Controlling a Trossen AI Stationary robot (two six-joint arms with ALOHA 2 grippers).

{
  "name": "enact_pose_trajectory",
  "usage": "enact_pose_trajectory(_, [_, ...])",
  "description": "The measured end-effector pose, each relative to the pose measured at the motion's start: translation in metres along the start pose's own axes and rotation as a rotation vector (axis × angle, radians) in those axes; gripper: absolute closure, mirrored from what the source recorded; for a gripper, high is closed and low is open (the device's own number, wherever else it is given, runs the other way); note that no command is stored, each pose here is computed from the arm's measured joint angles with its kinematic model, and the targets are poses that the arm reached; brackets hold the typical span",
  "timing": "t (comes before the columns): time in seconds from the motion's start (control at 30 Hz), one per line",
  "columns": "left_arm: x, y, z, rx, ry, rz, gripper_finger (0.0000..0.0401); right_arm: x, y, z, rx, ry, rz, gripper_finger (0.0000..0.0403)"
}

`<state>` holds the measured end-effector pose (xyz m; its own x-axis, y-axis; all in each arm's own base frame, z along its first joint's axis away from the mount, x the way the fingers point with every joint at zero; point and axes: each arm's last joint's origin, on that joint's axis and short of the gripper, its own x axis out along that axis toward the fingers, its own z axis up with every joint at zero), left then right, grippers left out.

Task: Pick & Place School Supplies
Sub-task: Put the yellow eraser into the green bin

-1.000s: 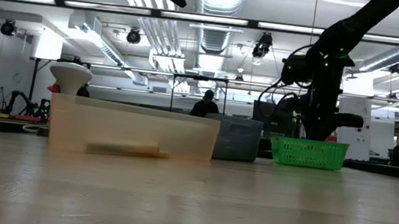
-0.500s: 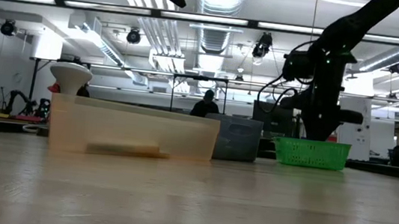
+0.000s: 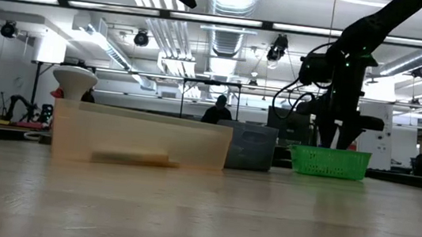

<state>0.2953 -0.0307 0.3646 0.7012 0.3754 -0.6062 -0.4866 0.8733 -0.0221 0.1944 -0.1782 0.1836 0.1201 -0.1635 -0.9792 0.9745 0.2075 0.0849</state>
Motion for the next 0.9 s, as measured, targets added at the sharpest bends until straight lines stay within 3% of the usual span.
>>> enact_pose_trajectory(0.9, [0.0001, 0.0000, -0.0001, 0.000, 0.000, 0.000, 0.0146, -0.0042, -0.0003, -0.0007, -0.002, -0.005, 0.017, 0.0202])
